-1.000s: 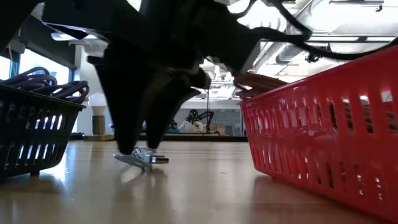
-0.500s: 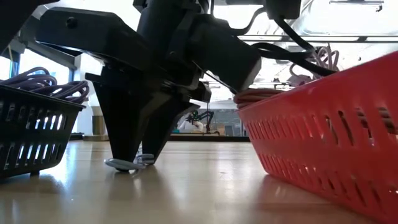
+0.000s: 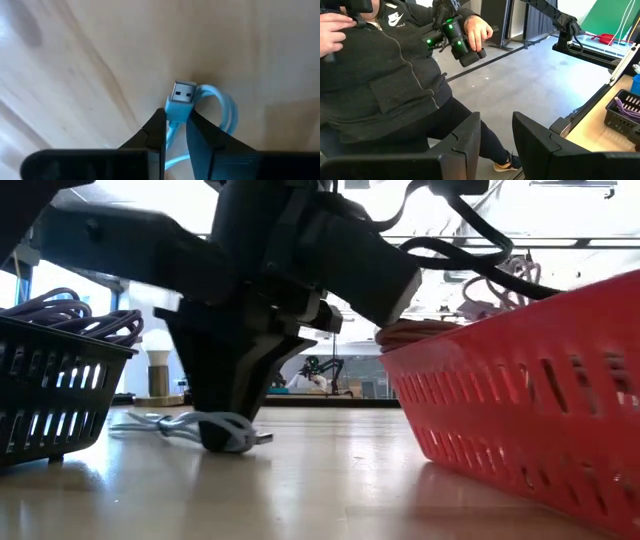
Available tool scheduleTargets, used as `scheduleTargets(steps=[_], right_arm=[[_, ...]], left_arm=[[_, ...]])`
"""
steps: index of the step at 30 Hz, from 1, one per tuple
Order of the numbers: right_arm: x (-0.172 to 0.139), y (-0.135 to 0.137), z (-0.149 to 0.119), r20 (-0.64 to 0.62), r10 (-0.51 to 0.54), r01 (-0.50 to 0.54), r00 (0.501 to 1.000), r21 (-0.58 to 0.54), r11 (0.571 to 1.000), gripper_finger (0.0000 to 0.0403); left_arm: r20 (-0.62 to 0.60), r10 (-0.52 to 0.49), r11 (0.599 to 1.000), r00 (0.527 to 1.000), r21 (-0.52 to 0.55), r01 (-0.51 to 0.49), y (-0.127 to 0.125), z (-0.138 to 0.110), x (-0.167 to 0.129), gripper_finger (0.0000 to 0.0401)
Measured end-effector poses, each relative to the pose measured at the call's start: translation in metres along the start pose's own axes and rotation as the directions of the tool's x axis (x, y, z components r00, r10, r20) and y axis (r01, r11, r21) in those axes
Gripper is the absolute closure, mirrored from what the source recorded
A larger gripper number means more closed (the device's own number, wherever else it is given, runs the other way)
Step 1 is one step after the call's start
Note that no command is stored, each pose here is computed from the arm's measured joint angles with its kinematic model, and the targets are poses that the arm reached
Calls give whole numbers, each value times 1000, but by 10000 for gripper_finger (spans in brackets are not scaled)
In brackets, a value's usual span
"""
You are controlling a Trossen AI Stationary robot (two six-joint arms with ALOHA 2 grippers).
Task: Pick & Place USB Port
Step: Put the white charger cable into the blue bin
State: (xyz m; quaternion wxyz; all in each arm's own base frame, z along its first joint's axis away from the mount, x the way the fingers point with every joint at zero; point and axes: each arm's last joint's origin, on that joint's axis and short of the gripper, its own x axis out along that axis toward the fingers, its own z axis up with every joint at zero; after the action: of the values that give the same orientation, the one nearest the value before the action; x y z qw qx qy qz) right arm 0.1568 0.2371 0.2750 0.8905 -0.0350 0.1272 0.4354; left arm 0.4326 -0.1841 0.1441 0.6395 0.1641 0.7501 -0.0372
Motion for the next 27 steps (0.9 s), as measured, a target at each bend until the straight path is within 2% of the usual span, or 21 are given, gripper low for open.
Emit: scheduleTargets(steps=[8, 22, 27], right_arm=[[0, 0, -1, -7, 0, 0, 1000, -1, 1000, 297], [0, 0, -2, -17, -1, 1, 1000, 1, 1000, 297], [0, 0, -3, -30, -2, 1, 1000, -17, 1000, 297]], left_arm=[[71, 151, 988, 986, -22, -150, 6, 5, -16, 358], [47, 217, 975, 975, -70, -213, 5, -1, -23, 358], [76, 327, 944, 942, -64, -322, 0, -5, -33, 358]])
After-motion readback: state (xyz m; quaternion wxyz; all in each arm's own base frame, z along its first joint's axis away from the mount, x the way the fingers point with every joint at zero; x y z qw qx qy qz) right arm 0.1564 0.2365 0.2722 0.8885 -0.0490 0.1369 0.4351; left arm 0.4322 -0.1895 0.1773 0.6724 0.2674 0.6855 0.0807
